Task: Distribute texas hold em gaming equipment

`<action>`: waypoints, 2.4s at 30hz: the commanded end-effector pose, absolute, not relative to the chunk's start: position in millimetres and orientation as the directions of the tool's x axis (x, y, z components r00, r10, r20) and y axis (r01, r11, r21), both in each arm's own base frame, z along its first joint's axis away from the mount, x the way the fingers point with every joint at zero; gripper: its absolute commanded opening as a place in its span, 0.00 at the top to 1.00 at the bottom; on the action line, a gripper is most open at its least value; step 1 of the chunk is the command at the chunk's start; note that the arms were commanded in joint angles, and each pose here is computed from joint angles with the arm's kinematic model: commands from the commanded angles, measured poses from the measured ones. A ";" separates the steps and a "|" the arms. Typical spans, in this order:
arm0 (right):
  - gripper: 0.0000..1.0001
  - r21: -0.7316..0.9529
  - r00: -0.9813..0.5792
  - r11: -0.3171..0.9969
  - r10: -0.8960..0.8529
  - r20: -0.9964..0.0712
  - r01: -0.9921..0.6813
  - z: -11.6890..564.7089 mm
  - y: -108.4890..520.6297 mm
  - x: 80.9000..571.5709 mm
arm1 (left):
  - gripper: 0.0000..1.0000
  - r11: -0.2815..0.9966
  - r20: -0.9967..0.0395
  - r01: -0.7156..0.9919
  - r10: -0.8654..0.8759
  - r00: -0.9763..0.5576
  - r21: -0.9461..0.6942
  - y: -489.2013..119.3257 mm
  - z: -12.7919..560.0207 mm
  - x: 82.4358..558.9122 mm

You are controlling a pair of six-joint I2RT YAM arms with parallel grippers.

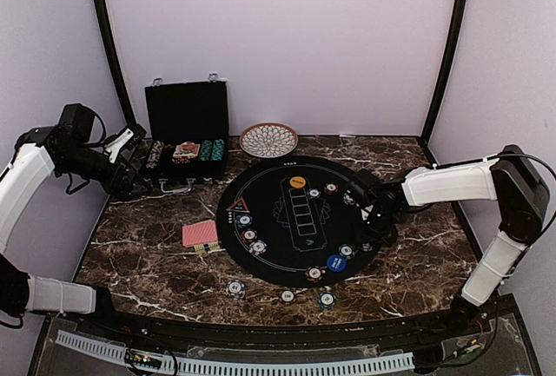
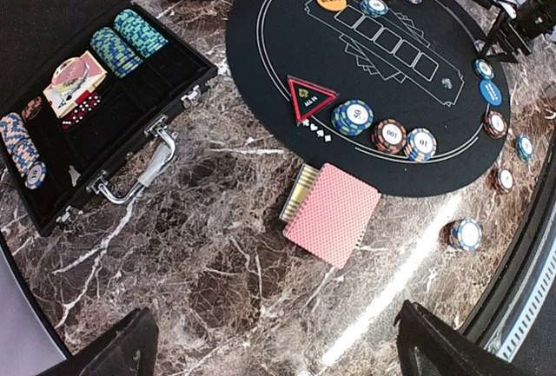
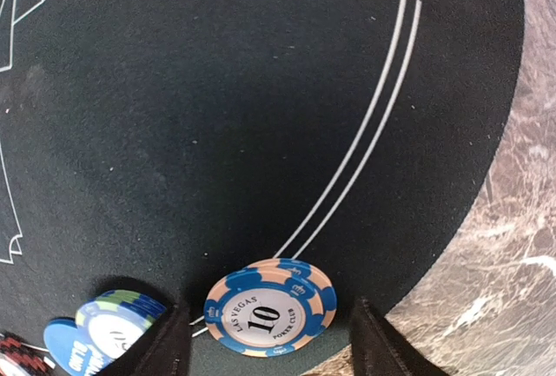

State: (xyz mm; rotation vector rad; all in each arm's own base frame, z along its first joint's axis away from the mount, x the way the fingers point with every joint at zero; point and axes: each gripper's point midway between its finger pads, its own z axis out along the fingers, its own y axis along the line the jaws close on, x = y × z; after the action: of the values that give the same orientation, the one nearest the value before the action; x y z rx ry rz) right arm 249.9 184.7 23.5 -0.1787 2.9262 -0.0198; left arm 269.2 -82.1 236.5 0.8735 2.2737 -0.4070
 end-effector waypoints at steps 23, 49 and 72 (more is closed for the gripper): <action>0.25 0.137 -0.892 0.970 -0.123 -0.435 -0.201 142.5 275.6 279.5 | 0.01 0.447 -0.569 0.894 0.732 -0.375 -0.014 -133.4 139.9 225.2; 0.02 0.310 -0.860 0.914 -0.076 -0.504 -0.262 167.5 355.4 258.0 | 0.01 0.225 -0.445 0.969 0.881 -0.159 0.099 -150.8 66.7 259.1; 0.02 0.297 -0.861 0.915 -0.096 -0.499 -0.274 163.2 351.5 253.5 | 0.01 0.225 -0.384 0.969 0.908 -0.170 0.104 -154.0 43.7 274.4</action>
State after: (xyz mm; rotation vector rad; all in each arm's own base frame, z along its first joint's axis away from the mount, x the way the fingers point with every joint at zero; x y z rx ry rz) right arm 254.3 348.5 152.2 -0.2620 2.6294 0.4663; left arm 269.5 -149.4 42.1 1.7344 2.1573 -0.2389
